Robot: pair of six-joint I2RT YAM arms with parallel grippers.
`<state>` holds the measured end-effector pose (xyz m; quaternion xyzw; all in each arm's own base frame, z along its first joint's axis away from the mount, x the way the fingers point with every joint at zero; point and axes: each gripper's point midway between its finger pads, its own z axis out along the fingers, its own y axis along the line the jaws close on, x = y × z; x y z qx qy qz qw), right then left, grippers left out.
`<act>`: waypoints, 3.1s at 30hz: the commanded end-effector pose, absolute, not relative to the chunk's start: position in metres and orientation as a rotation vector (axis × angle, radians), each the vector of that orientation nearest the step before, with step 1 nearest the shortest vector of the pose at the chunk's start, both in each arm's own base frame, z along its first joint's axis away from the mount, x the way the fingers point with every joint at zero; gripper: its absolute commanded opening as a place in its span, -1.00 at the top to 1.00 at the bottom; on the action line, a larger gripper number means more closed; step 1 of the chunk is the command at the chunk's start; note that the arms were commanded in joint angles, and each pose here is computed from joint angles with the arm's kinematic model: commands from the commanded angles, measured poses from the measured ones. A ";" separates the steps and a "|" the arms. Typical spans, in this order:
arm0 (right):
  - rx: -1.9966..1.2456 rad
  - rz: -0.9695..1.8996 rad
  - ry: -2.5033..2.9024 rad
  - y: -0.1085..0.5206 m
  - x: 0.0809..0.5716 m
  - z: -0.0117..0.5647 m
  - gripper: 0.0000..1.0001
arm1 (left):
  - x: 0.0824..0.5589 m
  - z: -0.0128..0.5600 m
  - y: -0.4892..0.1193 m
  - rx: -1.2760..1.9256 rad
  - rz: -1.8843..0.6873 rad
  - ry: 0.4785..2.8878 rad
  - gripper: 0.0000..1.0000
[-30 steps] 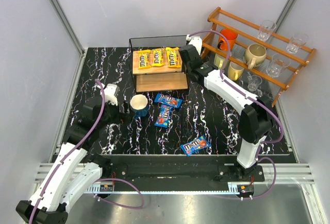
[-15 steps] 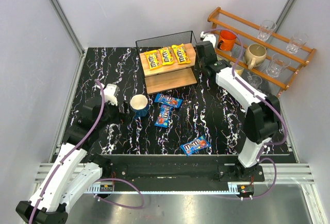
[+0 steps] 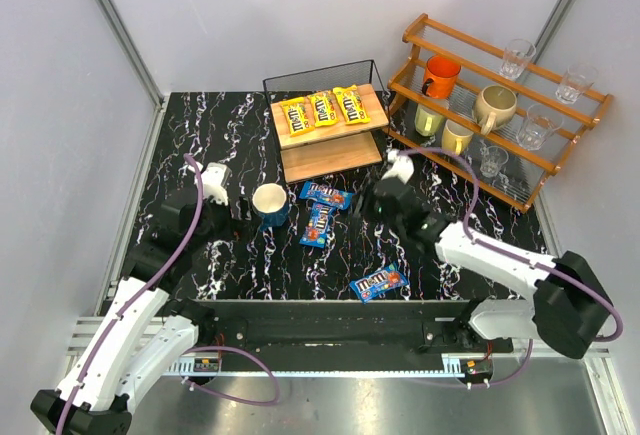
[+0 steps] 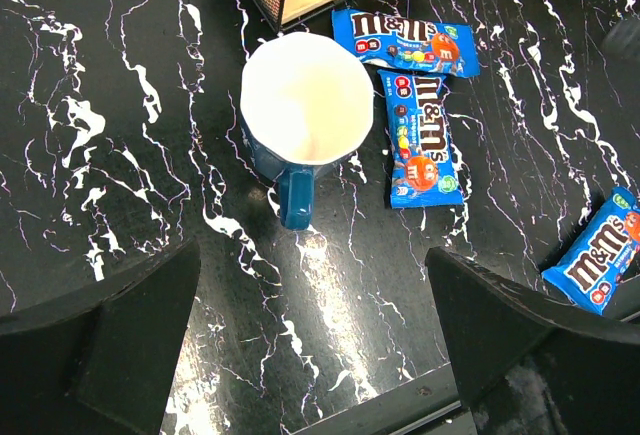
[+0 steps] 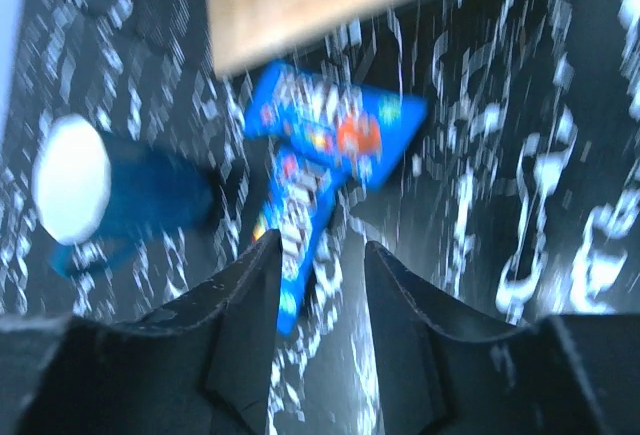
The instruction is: Place and organize the candy bags onto the shelf
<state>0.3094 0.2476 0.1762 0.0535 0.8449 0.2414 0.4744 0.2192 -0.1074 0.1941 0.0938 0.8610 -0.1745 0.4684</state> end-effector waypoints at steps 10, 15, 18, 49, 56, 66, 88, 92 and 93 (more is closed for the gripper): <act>0.470 0.806 2.138 0.317 0.250 0.082 -0.01 | 0.223 0.205 -0.110 0.223 -0.443 2.069 -0.98; 0.503 0.849 2.210 0.336 0.244 0.052 -0.03 | 0.223 0.206 -0.111 0.226 -0.448 2.068 -0.98; 0.515 0.837 2.240 0.340 0.244 0.039 -0.03 | 0.222 0.206 -0.110 0.224 -0.445 2.066 -0.98; -0.284 0.467 2.096 0.312 0.253 0.096 1.00 | 0.222 0.205 -0.111 0.226 -0.446 2.068 -0.98; -0.573 0.300 1.962 0.315 0.270 0.114 1.00 | 0.223 0.207 -0.110 0.223 -0.442 2.063 -0.98; -0.604 0.301 1.902 0.335 0.324 0.131 1.00 | 0.223 0.208 -0.109 0.220 -0.440 2.057 -0.98; -0.594 0.431 1.900 0.370 0.422 0.131 1.00 | 0.222 0.210 -0.114 0.240 -0.466 2.046 -0.98; -0.545 0.408 1.885 0.370 0.435 0.130 1.00 | 0.221 0.211 -0.115 0.246 -0.477 2.038 -0.98; -0.533 0.403 1.882 0.370 0.437 0.129 1.00 | 0.221 0.211 -0.116 0.248 -0.480 2.038 -0.98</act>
